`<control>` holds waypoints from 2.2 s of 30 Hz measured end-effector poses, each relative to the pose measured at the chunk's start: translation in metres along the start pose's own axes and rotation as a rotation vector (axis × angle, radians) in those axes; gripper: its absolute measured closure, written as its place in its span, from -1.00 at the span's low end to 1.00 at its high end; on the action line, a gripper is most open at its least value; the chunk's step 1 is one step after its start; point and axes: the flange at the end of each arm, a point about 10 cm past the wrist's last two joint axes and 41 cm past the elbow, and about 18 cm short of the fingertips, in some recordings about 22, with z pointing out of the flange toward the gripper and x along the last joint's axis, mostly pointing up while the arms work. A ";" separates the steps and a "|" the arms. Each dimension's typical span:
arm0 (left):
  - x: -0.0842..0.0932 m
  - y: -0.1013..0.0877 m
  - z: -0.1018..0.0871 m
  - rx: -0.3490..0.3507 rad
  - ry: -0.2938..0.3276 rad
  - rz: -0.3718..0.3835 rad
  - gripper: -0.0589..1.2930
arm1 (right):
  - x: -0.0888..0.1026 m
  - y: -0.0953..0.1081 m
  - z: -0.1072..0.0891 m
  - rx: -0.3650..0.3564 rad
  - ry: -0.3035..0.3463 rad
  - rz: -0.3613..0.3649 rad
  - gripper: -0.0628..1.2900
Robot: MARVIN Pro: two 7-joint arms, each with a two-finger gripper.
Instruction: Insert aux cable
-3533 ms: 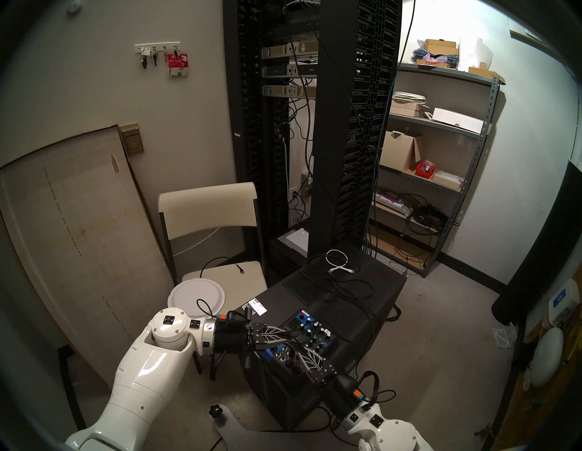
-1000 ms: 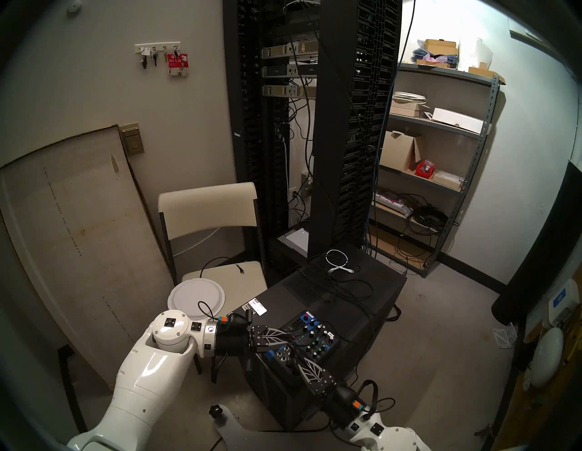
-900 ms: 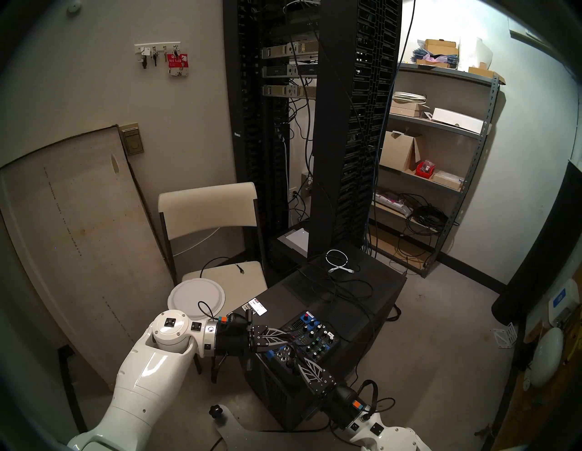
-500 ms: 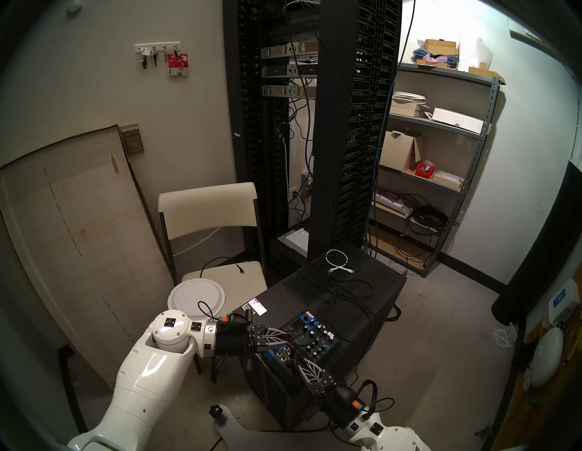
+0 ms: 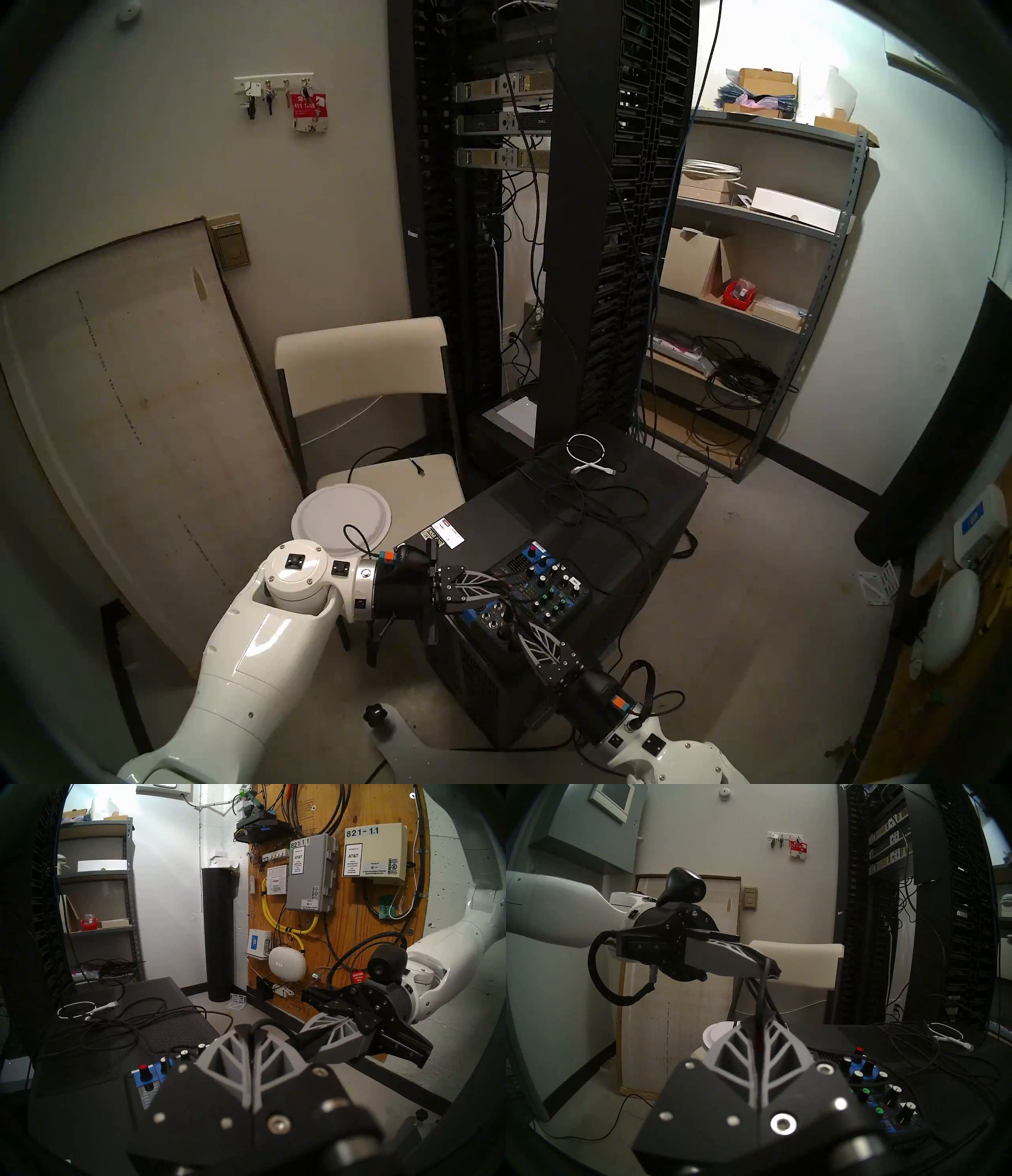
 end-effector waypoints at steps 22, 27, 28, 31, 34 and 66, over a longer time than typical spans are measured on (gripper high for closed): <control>0.001 0.000 0.000 -0.015 0.001 -0.005 0.87 | 0.002 0.000 -0.001 -0.008 -0.001 0.018 0.93; 0.001 0.000 0.000 -0.016 0.001 -0.007 0.69 | 0.003 0.000 -0.001 -0.008 -0.004 0.022 0.71; 0.001 0.000 0.000 -0.016 0.001 -0.007 0.68 | 0.004 0.000 -0.001 -0.008 -0.005 0.022 0.69; 0.002 0.000 -0.001 -0.016 0.001 -0.006 0.63 | 0.004 -0.001 -0.002 -0.007 -0.010 0.025 0.60; 0.002 0.000 -0.002 -0.018 0.001 -0.005 0.55 | 0.005 -0.001 -0.003 -0.008 -0.012 0.028 0.60; 0.003 0.004 -0.023 -0.014 -0.017 -0.012 -0.44 | 0.011 0.002 -0.007 -0.048 -0.012 0.039 -0.35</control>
